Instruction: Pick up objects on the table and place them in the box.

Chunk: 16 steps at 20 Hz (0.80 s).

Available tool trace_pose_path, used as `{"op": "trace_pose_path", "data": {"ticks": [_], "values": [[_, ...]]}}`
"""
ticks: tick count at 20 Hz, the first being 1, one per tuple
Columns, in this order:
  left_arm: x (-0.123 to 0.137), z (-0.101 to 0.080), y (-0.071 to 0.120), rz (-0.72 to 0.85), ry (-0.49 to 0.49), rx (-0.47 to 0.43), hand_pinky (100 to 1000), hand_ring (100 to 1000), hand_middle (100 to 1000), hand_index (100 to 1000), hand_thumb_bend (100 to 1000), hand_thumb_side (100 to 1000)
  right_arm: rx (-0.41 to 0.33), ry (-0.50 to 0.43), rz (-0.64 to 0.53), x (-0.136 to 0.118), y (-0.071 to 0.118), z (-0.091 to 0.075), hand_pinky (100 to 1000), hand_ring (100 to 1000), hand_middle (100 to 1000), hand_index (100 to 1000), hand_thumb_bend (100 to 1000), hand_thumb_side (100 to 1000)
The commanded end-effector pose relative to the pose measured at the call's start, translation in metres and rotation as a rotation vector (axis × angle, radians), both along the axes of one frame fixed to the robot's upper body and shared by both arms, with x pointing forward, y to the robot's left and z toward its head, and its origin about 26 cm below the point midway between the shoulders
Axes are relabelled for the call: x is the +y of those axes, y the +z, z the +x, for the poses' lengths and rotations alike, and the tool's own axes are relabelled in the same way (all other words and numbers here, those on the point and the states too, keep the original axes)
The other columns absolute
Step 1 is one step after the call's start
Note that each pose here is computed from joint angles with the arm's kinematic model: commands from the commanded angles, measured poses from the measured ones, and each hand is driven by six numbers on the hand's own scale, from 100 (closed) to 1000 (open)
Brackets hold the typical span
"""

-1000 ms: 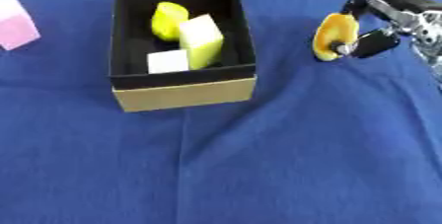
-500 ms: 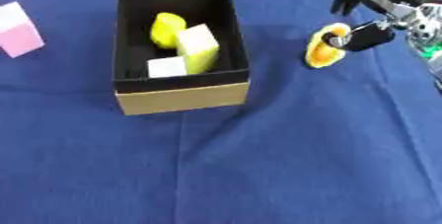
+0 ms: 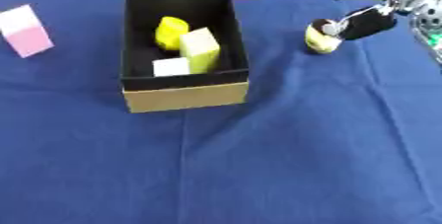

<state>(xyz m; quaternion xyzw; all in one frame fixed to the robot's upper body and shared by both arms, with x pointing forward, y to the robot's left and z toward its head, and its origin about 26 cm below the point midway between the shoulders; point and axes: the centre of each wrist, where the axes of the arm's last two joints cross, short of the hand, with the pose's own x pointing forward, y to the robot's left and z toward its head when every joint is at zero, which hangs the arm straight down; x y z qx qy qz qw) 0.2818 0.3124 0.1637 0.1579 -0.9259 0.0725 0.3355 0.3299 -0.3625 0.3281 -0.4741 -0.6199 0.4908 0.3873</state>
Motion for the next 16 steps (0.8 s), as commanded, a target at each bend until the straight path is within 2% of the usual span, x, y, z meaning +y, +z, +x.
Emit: {"op": "trace_pose_path", "data": {"ticks": [1, 3, 6, 9, 16], "values": [[0.005, -0.003, 0.011, 0.028, 0.012, -0.031, 780, 559, 514, 802, 185, 604, -0.02, -0.015, -0.048, 0.0, 0.015, -0.008, 818, 772, 611, 744, 442, 321], [0.005, -0.003, 0.011, 0.028, 0.013, -0.033, 780, 559, 514, 802, 188, 603, 0.005, -0.041, -0.069, -0.003, 0.013, -0.007, 847, 837, 720, 817, 433, 330], [0.005, -0.003, 0.011, 0.027, 0.013, -0.034, 779, 558, 513, 802, 188, 604, 0.071, -0.083, -0.128, -0.01, 0.011, -0.003, 884, 908, 823, 875, 425, 269], [0.005, -0.003, 0.011, 0.026, 0.013, -0.034, 779, 557, 512, 802, 188, 605, 0.085, -0.128, -0.169, -0.016, 0.011, -0.001, 896, 921, 841, 882, 423, 252], [0.003, -0.003, 0.009, 0.021, 0.01, -0.029, 778, 553, 509, 801, 183, 610, 0.048, -0.155, -0.187, -0.017, 0.012, 0.004, 889, 913, 827, 877, 428, 290]]}}
